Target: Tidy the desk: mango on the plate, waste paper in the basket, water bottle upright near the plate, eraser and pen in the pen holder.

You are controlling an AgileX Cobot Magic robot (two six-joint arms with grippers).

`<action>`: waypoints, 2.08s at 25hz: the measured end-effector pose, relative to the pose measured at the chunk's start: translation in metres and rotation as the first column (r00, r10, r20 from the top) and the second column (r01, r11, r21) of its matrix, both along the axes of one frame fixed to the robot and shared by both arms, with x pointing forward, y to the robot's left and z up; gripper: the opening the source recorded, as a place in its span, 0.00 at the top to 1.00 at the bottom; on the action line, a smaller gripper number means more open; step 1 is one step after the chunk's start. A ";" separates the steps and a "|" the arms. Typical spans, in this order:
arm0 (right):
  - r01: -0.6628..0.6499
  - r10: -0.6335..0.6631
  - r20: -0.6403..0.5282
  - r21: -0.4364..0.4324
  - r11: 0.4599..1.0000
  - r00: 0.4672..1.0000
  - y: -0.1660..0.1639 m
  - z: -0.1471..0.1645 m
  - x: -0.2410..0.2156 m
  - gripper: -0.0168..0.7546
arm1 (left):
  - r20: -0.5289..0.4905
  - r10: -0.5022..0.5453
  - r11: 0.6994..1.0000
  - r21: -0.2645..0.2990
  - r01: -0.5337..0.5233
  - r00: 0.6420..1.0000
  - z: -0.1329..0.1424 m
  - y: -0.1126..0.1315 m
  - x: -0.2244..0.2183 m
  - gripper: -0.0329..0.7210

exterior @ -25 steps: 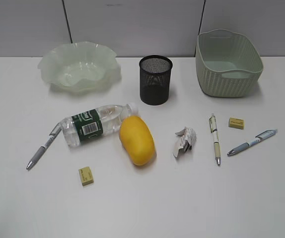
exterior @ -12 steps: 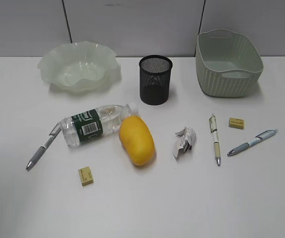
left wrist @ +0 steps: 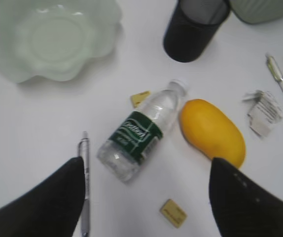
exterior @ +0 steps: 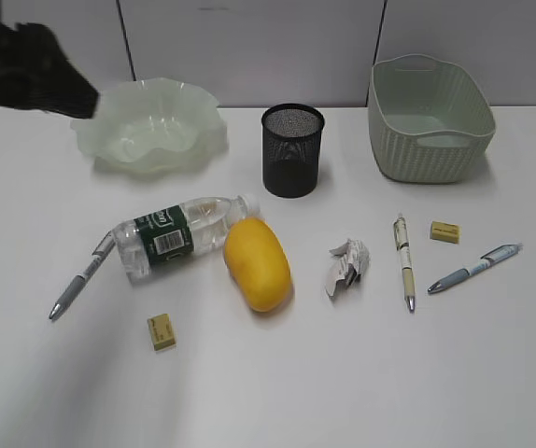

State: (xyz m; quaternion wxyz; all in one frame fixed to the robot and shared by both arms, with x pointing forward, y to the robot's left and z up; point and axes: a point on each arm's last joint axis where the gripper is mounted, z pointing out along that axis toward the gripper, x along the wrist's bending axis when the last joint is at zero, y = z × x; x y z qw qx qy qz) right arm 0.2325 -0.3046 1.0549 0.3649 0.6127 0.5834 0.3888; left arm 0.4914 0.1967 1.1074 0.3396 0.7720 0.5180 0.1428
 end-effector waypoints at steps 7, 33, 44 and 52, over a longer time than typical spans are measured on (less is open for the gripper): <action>0.000 0.000 0.000 0.000 1.000 1.000 0.000 0.000 0.000 0.34 | -0.151 -0.136 0.991 -0.008 0.136 0.979 -0.035 -0.079 0.017 0.17; 0.000 0.000 0.000 0.000 1.000 1.000 0.000 0.000 0.000 0.34 | -0.610 0.210 0.975 0.075 -0.209 0.764 -0.160 -0.173 0.058 0.04; 0.000 0.000 0.000 0.000 1.000 1.000 0.000 0.000 0.000 0.34 | -0.650 0.284 0.950 0.089 -0.301 0.705 -0.187 -0.177 0.062 0.04; 0.000 0.000 0.000 0.000 1.000 1.000 0.000 0.000 0.000 0.34 | -0.632 0.286 0.942 0.048 -0.332 0.720 -0.200 -0.182 0.069 0.05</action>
